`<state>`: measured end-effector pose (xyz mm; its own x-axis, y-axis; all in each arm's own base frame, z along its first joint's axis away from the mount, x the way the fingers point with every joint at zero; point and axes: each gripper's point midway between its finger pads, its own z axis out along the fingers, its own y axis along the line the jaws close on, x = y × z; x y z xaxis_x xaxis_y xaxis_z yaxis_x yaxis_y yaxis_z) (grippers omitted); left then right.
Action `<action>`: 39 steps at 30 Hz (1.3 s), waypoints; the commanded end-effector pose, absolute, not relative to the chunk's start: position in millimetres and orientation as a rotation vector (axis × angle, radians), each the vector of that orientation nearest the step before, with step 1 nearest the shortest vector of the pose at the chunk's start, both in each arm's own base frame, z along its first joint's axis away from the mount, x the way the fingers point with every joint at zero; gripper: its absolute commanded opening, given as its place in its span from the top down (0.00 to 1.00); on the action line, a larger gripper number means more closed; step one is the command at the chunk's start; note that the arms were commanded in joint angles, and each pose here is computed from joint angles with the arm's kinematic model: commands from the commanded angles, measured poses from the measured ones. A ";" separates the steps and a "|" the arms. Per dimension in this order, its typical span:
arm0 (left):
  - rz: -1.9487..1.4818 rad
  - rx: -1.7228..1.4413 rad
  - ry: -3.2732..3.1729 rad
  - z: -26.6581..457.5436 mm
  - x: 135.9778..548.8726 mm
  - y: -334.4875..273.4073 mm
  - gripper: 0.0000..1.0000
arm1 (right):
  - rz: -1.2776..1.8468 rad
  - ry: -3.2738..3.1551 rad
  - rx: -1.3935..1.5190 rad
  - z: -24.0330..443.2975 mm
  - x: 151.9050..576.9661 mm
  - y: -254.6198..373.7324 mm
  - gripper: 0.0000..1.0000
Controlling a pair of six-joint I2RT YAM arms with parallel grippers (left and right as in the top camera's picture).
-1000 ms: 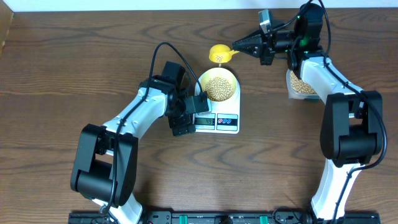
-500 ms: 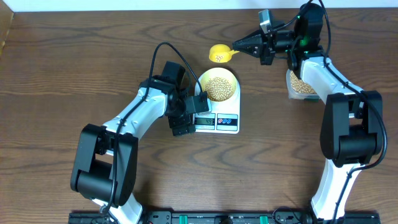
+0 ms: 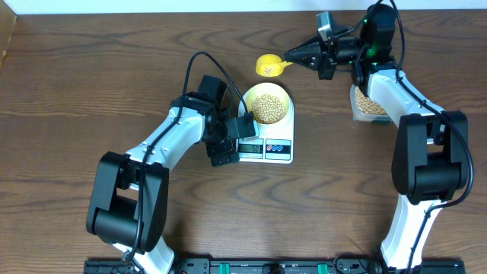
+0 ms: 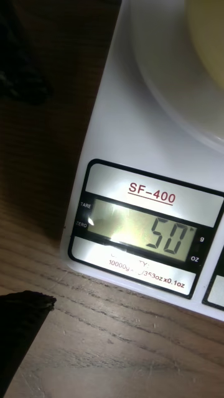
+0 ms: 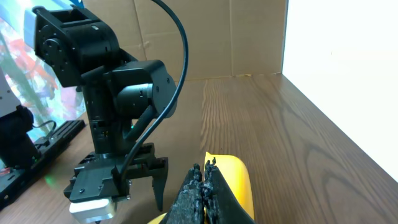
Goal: Scoop item into bowl and weigh 50g on scale
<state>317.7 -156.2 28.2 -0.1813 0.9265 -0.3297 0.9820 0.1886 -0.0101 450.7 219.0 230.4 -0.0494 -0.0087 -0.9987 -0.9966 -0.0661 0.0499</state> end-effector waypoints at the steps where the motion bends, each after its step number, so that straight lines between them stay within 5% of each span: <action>1: -0.304 1.836 2.198 32.5 317.2 -153.2 0.02 | 1.318 1.213 -1.252 224.0 447.1 222.9 0.99; 39: -0.304 1.836 2.198 32.5 317.2 -153.2 0.02 | 1.359 1.263 -1.221 223.9 447.8 222.9 0.99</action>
